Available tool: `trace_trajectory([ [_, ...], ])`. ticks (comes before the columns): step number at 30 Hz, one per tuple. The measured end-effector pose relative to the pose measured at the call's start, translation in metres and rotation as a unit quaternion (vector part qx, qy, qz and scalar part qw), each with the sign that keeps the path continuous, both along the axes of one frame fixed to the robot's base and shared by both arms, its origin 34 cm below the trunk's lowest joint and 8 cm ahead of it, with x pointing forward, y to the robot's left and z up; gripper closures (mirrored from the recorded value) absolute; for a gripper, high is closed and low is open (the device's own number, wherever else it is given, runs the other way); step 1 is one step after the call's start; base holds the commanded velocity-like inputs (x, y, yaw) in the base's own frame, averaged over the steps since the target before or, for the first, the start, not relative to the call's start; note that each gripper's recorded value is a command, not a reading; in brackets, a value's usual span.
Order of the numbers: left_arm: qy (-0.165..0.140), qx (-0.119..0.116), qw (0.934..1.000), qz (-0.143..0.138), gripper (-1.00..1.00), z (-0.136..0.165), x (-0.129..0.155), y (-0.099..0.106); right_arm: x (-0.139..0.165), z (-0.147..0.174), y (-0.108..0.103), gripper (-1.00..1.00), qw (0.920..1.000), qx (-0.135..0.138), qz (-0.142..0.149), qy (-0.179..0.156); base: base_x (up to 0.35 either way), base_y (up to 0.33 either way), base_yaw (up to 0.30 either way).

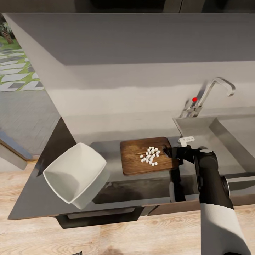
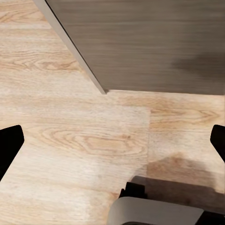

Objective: In the kitchen, take the Vidalia onion out of the sink, dice it on the chopping board with the paring knife, put the diced onion into the bowl on the countertop, then place both the paring knife and the chopping board into the sink.

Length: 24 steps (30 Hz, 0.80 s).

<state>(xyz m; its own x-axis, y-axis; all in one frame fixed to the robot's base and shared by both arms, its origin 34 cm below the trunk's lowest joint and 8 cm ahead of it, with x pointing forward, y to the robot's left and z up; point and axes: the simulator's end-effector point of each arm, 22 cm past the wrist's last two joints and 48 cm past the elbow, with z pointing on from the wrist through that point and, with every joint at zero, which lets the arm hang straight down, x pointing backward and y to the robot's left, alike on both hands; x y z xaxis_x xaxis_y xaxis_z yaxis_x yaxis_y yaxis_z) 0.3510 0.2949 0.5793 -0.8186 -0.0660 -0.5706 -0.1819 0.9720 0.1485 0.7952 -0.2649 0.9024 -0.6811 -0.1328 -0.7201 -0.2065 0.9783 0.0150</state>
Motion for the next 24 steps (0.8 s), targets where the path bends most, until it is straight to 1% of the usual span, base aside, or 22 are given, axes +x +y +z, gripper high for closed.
trace_trajectory([
  [14,0.000,0.000,1.0000,0.000,-1.00,-0.015,0.004,0.000,0.007,-0.004,-0.001,-1.00,0.9999,-0.003,-0.001,-0.015,0.000,0.000,0.000],
  [15,0.000,0.000,1.0000,0.000,-1.00,-0.016,0.004,0.000,0.007,-0.004,-0.001,1.00,0.9999,-0.002,-0.001,-0.016,0.000,0.000,0.000],
  [24,0.000,0.000,1.0000,0.000,-1.00,-0.016,0.004,0.000,0.007,-0.004,-0.001,1.00,0.9999,-0.002,-0.001,-0.016,0.000,0.000,0.000],
])
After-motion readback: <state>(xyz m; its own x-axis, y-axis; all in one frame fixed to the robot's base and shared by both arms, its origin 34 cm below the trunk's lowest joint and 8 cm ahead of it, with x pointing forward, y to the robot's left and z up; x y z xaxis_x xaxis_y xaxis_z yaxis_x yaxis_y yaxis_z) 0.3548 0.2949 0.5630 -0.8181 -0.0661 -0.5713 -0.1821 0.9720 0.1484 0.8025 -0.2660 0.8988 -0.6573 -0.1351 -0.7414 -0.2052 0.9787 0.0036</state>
